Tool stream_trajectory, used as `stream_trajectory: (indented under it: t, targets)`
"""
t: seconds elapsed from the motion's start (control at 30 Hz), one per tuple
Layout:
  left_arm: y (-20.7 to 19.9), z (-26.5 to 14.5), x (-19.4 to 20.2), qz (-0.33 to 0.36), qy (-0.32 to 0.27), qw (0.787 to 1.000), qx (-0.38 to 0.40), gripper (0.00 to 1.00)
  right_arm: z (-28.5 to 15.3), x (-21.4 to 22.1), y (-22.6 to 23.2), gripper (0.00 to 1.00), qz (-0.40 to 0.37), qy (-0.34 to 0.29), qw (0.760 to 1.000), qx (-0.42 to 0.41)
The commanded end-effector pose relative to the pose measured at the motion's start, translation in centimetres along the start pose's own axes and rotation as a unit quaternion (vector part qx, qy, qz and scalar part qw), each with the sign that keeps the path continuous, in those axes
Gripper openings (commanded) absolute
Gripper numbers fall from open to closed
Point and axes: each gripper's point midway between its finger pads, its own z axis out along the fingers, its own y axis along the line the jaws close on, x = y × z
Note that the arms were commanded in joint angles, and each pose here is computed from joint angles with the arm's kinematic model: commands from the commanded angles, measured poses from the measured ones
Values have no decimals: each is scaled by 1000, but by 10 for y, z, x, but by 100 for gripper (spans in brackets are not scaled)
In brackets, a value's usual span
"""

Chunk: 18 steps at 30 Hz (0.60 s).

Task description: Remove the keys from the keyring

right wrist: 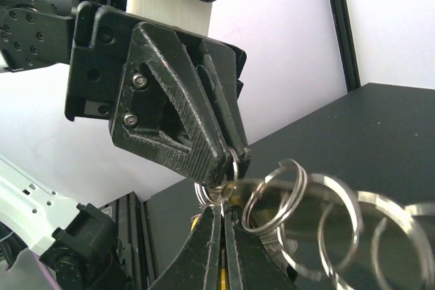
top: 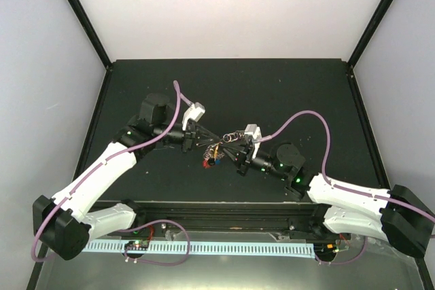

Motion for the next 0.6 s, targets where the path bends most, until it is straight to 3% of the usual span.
stream_trajectory:
  t: [0.0,0.33,0.43,0.57]
  targets:
    - [-19,-6,-15,40,-22,999,26,13,-7,-18,5,1,-14,-43,999,-2]
    - [-18,-6,-15,38,-22,999,24,43,-13,-21,5,1,-13,-55,998,1]
    - [-17,-6,-14,40,-22,999,20,44,-14,-21,9,1,-11,-55,998,-10]
    - [-19,-7,-13,48,-20,998,22,38,-16,-25,17,1,-11,-58,998,-29]
